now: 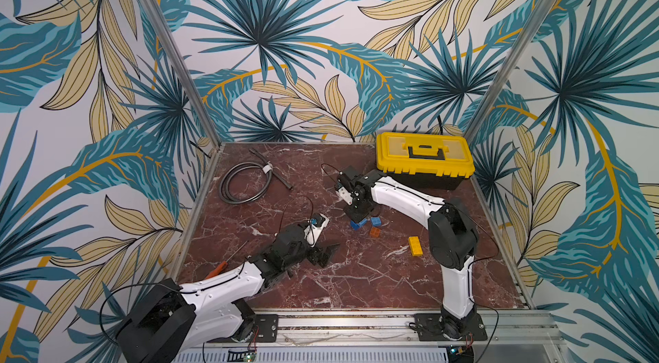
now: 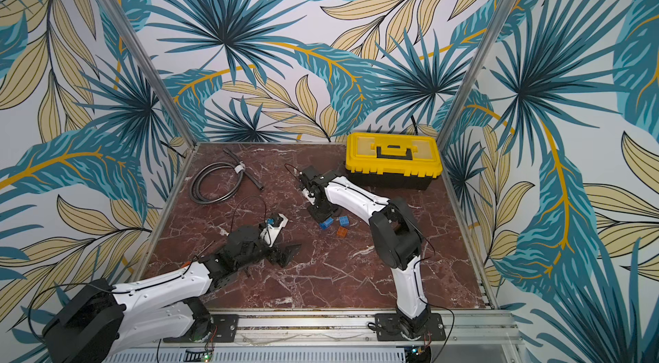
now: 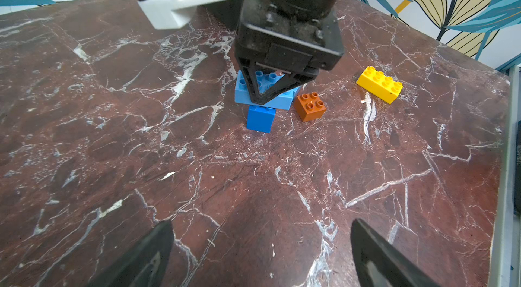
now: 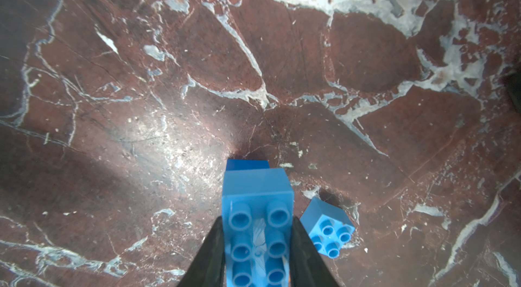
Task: Assemble the letter f with lego
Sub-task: Assemble the lego brick with the lego brick.
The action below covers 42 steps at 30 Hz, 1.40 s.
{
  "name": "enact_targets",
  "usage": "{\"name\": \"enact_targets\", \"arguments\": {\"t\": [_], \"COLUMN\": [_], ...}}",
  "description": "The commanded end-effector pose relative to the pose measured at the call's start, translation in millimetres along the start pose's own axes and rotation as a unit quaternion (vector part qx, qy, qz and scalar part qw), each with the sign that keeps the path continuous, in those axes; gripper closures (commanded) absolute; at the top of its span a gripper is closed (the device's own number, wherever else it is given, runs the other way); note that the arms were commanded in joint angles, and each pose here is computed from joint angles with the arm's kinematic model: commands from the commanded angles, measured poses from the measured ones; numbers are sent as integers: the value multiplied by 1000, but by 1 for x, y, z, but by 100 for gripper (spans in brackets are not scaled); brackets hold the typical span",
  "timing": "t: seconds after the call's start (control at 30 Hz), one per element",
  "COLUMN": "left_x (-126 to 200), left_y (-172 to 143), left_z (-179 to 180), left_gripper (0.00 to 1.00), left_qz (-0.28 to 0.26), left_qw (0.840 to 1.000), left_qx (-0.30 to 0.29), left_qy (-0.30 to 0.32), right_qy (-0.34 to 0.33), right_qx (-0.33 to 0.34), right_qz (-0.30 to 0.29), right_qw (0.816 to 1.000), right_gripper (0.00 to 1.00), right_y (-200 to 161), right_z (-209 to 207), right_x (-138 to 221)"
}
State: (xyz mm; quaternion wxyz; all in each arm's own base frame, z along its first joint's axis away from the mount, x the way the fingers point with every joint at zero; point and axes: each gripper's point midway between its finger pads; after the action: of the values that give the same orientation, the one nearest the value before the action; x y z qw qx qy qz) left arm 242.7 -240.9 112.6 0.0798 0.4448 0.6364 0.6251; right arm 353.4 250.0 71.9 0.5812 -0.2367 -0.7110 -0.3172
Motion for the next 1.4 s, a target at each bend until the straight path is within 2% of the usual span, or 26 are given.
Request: {"name": "enact_targets", "arguments": {"t": [0.0, 0.57, 1.37], "left_x": [0, 1, -2], "left_y": [-1, 0, 0], "left_z": [1, -1, -2], "left_gripper": [1, 0, 1], "left_qz": [2, 0, 4], "left_qw": [1000, 1000, 1000], "left_qx": [-4, -2, -2], "left_qy": [-1, -7, -10], "right_qy": [10, 19, 3], "right_qx": [-5, -14, 8], "right_qz": [21, 31, 86], "right_qw": [1000, 999, 996], "right_gripper": [80, 80, 83], "right_y": [-8, -20, -38], "right_z": [7, 12, 11], "right_x": [-7, -8, -37]}}
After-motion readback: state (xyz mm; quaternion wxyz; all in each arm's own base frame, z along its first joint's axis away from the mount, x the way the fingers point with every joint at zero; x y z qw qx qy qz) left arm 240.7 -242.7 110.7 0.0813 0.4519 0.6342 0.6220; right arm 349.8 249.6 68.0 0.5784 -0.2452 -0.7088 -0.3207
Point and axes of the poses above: each gripper's point midway between its finger pads, its own x axis back along the fingers, its own z axis along the line the jaws close on, y = z × x, and after that the axes turned 4 degrees about x, right-handed
